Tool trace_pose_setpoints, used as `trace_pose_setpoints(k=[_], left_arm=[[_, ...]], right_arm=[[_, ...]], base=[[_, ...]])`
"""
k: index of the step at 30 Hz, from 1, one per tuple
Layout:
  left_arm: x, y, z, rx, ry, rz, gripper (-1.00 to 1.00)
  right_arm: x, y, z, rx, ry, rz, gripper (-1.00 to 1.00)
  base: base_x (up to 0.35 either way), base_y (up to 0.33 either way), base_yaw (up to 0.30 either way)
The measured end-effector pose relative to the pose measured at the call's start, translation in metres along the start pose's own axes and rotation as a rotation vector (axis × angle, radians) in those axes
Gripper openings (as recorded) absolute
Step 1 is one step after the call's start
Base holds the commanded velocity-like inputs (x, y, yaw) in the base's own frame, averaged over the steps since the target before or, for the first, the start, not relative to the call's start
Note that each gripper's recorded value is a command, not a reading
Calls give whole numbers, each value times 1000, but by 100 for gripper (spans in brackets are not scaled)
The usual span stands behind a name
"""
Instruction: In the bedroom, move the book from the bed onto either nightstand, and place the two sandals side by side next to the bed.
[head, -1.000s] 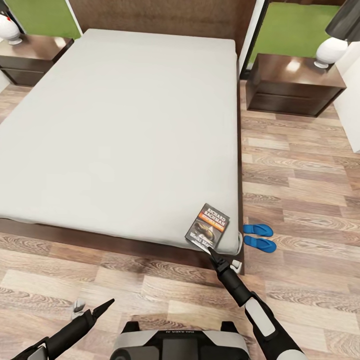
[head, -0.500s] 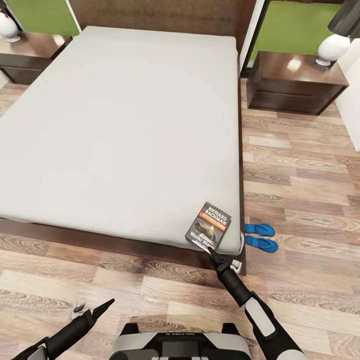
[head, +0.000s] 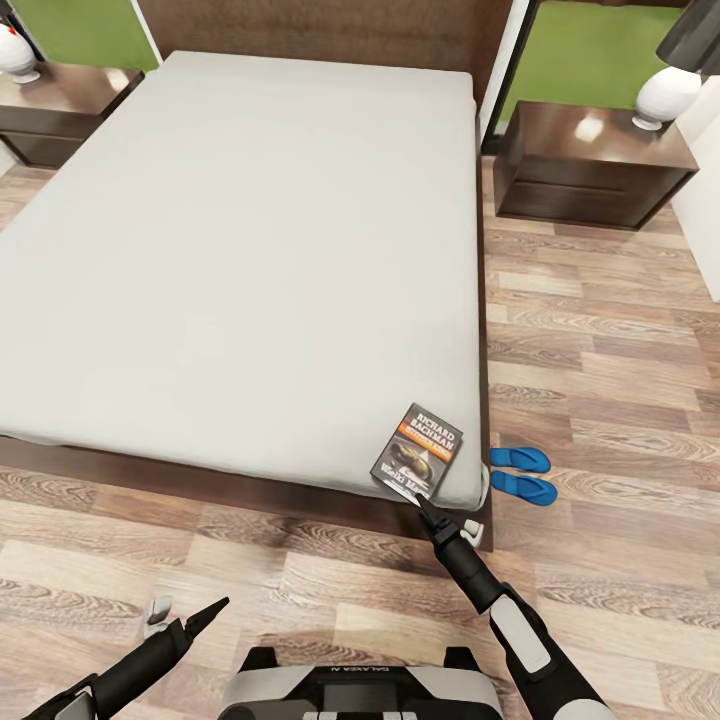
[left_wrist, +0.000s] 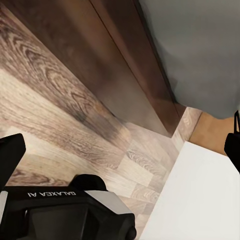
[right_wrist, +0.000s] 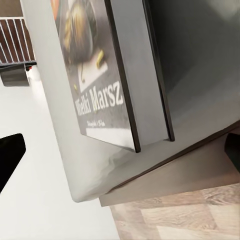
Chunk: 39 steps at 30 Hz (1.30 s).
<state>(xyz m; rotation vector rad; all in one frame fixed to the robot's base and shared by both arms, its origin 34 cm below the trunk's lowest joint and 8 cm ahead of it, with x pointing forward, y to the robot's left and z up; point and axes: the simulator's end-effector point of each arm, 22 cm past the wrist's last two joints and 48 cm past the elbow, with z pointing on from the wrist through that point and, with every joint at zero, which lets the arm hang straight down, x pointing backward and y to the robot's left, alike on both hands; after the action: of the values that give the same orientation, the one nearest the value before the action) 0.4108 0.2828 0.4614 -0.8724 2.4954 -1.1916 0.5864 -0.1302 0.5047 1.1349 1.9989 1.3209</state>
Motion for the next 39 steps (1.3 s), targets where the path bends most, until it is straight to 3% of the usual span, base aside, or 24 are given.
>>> trace_pose_setpoints(k=[28, 29, 39], left_arm=[[0, 0, 0, 0, 1, 0, 100], [0, 0, 0, 0, 0, 0, 100], [0, 0, 0, 0, 1, 0, 100]], right_arm=[[0, 0, 0, 0, 0, 0, 100], [0, 0, 0, 0, 0, 0, -100], [0, 0, 0, -1, -1, -1, -100]], base=[[26, 0, 0], [0, 0, 0], [0, 0, 0]])
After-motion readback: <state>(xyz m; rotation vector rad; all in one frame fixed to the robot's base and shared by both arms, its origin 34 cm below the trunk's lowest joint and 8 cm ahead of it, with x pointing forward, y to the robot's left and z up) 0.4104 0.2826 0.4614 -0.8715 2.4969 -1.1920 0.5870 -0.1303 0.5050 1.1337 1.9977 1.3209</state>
